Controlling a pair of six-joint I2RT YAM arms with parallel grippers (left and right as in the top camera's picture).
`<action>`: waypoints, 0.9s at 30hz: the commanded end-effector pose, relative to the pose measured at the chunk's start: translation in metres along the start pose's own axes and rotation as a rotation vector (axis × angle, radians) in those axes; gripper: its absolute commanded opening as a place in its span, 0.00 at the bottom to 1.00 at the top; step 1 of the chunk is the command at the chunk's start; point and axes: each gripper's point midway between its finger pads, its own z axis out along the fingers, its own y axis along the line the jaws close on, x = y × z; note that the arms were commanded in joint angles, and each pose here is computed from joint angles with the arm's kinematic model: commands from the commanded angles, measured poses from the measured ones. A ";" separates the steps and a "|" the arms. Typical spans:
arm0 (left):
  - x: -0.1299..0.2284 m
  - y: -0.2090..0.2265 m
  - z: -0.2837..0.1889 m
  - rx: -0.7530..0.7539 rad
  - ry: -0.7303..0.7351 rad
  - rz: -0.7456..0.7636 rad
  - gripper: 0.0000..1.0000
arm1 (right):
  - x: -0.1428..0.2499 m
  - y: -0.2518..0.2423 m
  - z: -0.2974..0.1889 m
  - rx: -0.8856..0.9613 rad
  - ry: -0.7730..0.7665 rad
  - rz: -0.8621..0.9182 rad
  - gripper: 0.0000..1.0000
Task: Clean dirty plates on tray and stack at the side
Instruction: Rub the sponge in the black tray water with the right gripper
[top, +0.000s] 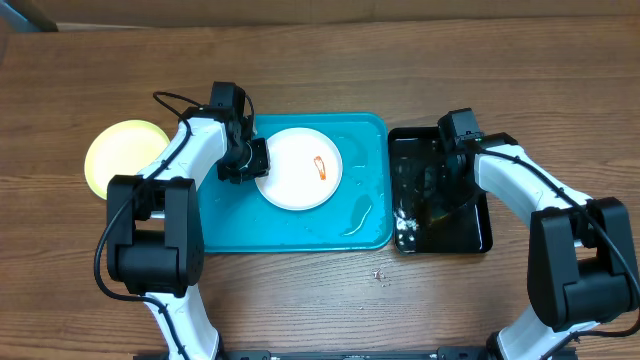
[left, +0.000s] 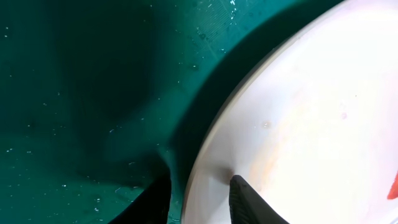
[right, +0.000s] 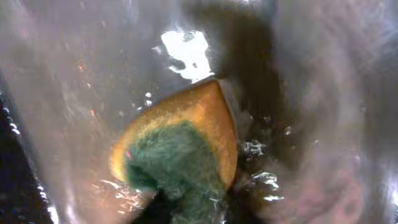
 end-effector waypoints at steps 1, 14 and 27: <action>0.011 0.009 0.014 -0.034 0.040 0.006 0.34 | 0.008 0.001 0.004 -0.006 0.028 -0.009 0.68; 0.012 0.009 0.014 -0.035 0.043 0.005 0.35 | 0.020 0.004 -0.002 -0.024 0.091 0.001 0.20; -0.001 0.004 0.014 -0.020 -0.008 0.017 0.04 | -0.015 0.002 -0.059 0.067 0.044 -0.002 0.04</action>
